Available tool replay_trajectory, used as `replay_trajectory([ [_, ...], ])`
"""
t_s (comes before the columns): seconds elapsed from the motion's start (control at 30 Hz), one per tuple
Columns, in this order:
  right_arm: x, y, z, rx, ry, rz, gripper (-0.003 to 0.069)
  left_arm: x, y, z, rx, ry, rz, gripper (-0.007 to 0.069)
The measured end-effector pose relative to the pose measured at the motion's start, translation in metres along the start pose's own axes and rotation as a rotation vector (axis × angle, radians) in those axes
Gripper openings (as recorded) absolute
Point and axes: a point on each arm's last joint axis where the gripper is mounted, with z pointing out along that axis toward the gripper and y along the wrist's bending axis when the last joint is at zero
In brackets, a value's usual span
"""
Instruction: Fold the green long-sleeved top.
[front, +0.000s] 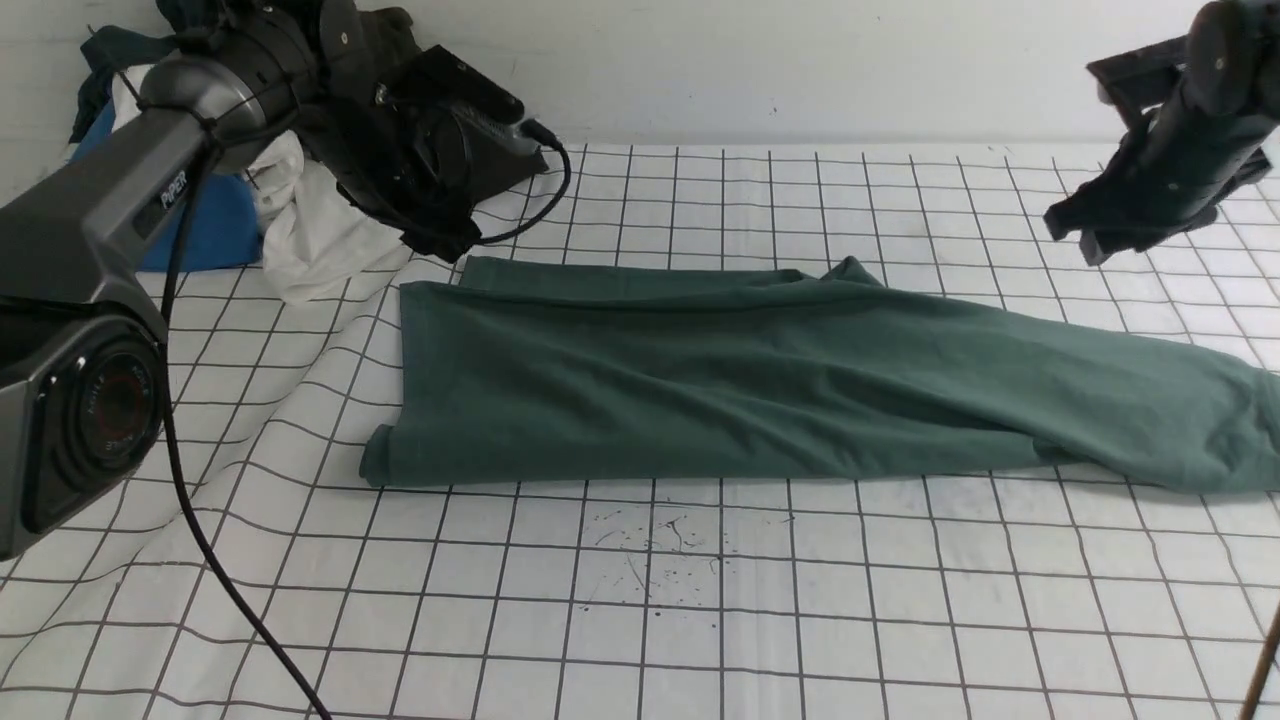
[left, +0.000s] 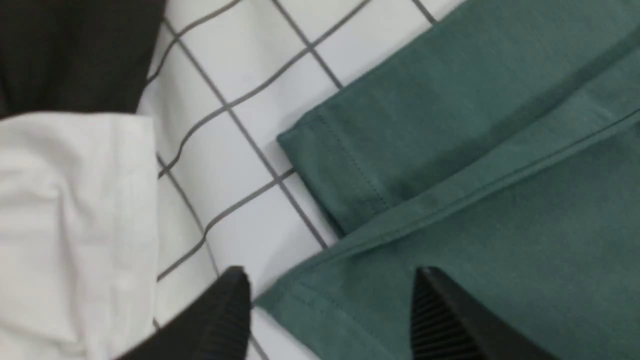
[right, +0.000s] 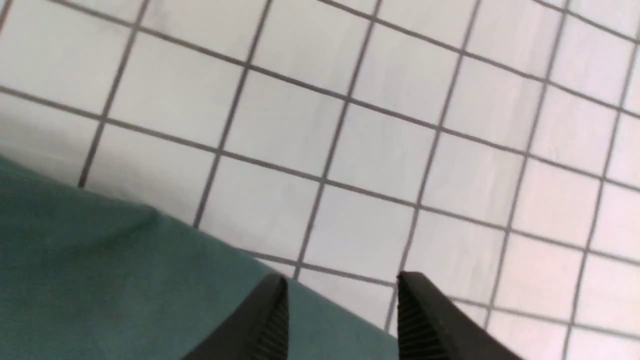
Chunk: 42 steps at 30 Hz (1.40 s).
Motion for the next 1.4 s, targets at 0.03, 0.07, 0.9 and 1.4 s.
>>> replay_trajectory([
  [0.03, 0.003, -0.009, -0.011, 0.006, 0.023, 0.044, 0.0374, -0.001, 0.001, -0.01, 0.0, 0.002, -0.047, 0.0479],
  [0.07, 0.005, -0.014, -0.017, 0.01, 0.036, 0.06, 0.0388, -0.002, 0.0, -0.018, 0.004, 0.006, -0.063, 0.0491],
  [0.9, 0.129, -0.073, 0.027, -0.044, 0.199, 0.449, 0.0536, -0.011, -0.026, -0.052, 0.237, -0.01, -0.092, -0.0008],
  [1.4, 0.124, -0.053, 0.046, -0.061, 0.206, 0.397, 0.0321, -0.011, -0.026, -0.052, 0.239, -0.011, -0.092, -0.0008],
])
